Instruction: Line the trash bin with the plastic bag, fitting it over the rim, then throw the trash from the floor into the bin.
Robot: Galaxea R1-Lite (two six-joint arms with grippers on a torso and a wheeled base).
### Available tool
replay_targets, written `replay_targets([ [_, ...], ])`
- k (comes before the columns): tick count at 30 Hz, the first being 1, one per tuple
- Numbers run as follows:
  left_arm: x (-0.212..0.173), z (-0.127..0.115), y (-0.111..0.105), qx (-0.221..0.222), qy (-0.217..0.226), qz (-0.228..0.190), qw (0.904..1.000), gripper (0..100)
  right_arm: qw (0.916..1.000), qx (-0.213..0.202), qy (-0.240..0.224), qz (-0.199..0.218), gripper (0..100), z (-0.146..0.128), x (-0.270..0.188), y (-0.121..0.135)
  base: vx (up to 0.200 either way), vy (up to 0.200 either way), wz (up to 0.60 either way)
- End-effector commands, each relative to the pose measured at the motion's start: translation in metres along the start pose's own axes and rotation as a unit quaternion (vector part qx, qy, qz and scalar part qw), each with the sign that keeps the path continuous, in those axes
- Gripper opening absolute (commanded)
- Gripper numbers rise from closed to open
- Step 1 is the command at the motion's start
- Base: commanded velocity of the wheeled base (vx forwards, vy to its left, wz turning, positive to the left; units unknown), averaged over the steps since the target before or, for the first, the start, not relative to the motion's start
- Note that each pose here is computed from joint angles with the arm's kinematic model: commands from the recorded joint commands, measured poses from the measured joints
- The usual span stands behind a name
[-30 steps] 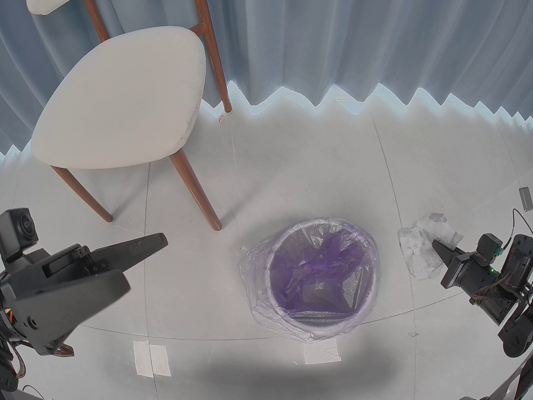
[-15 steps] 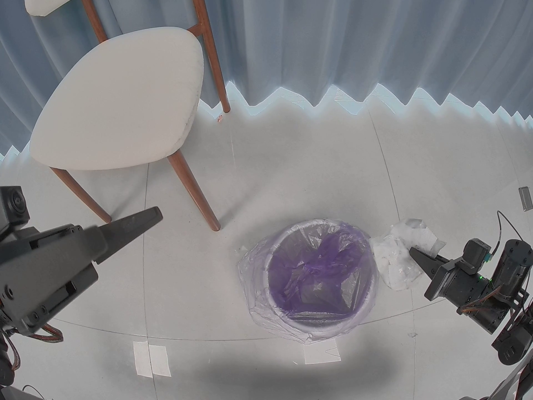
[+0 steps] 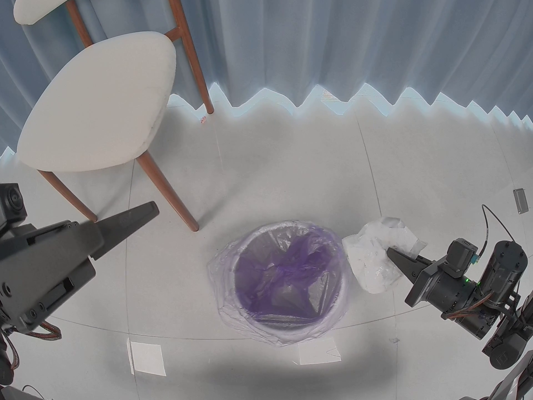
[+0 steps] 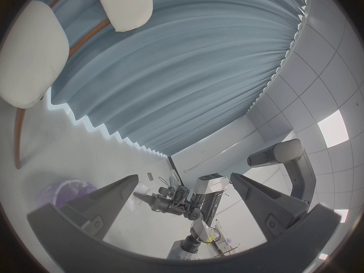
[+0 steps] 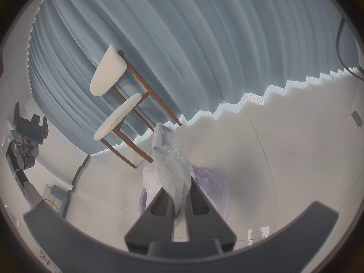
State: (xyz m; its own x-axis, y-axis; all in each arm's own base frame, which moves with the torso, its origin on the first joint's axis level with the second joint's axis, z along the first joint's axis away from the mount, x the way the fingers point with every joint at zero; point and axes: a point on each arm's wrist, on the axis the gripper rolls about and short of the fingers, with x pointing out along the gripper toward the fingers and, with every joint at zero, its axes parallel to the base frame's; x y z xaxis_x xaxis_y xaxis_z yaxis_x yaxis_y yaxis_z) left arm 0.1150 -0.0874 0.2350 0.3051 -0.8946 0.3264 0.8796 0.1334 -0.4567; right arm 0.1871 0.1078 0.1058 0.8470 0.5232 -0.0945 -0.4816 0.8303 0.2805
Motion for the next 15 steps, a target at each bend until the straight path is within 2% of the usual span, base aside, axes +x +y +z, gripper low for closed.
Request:
replay_targets([
  [1, -0.003, 0.001, -0.001, 0.015, -0.006, 0.003, 0.9999, 100, 0.9998, -0.002, -0.002, 0.018, 0, -0.002, 0.008, 0.008, 0.0, 0.0, 0.0],
  [8, -0.009, 0.005, -0.005, 0.036, -0.019, 0.006, 0.9992, 100, 0.9997, -0.006, -0.006, 0.021, 0, -0.007, 0.023, 0.026, 0.0, 0.0, 0.0],
  [15, -0.012, 0.007, -0.012, 0.043, -0.023, -0.004, 0.9988, 100, 0.9989, -0.008, -0.006, 0.045, 0, -0.014, 0.036, 0.046, 0.0, 0.0, 0.0],
])
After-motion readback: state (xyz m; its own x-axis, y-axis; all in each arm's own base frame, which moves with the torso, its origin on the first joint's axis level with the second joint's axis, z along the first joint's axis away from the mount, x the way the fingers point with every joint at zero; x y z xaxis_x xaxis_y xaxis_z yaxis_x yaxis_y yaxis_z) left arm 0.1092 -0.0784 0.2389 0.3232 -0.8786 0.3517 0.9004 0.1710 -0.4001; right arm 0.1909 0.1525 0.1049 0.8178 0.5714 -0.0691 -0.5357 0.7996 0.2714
